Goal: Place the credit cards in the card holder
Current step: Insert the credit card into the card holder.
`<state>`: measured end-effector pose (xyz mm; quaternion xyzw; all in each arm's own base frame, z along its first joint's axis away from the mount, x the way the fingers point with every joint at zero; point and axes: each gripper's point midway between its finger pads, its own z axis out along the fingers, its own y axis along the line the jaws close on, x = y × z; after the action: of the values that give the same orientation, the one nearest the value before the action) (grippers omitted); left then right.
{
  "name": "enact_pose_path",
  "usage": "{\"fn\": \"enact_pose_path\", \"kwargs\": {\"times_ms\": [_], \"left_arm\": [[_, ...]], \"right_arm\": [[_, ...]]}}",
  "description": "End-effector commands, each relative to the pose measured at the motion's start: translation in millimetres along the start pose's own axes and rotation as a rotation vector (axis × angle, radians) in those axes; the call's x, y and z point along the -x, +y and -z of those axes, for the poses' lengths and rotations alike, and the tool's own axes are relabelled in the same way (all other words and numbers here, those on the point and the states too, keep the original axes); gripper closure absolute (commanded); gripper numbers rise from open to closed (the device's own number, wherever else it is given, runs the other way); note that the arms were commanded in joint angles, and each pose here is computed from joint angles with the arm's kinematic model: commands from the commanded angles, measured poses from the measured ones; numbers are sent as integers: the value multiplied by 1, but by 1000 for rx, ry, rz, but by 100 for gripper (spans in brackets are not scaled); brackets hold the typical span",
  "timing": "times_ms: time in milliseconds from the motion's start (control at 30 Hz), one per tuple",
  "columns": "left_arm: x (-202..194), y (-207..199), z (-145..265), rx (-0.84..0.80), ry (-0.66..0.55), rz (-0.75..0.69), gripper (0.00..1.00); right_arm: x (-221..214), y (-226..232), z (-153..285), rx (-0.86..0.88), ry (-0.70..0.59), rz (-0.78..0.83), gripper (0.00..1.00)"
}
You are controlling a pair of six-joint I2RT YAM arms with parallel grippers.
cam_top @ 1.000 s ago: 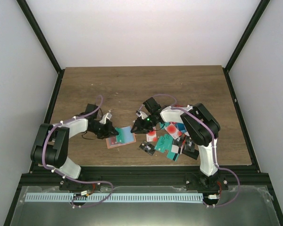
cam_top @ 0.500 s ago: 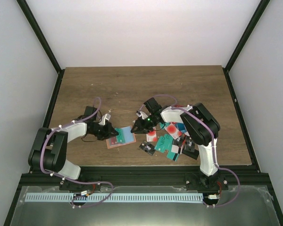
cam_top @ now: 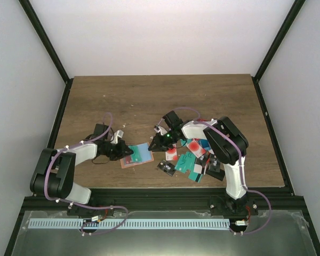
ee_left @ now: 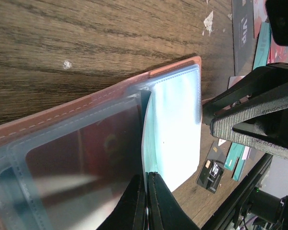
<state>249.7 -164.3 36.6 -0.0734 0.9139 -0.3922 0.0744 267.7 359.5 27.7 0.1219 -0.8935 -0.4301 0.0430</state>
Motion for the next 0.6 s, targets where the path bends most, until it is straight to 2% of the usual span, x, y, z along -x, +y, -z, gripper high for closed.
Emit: {"fn": "enact_pose_path", "kwargs": {"times_ms": [0, 233, 567], "left_arm": [[-4, 7, -8, -13, 4, 14, 96], [-4, 7, -13, -37, 21, 23, 96], [-8, 10, -18, -53, 31, 37, 96]], "right_arm": [[-23, -37, -25, -107, 70, -71, 76], [-27, -43, -28, -122, 78, -89, 82], [-30, -45, -31, -125, 82, -100, 84]]}}
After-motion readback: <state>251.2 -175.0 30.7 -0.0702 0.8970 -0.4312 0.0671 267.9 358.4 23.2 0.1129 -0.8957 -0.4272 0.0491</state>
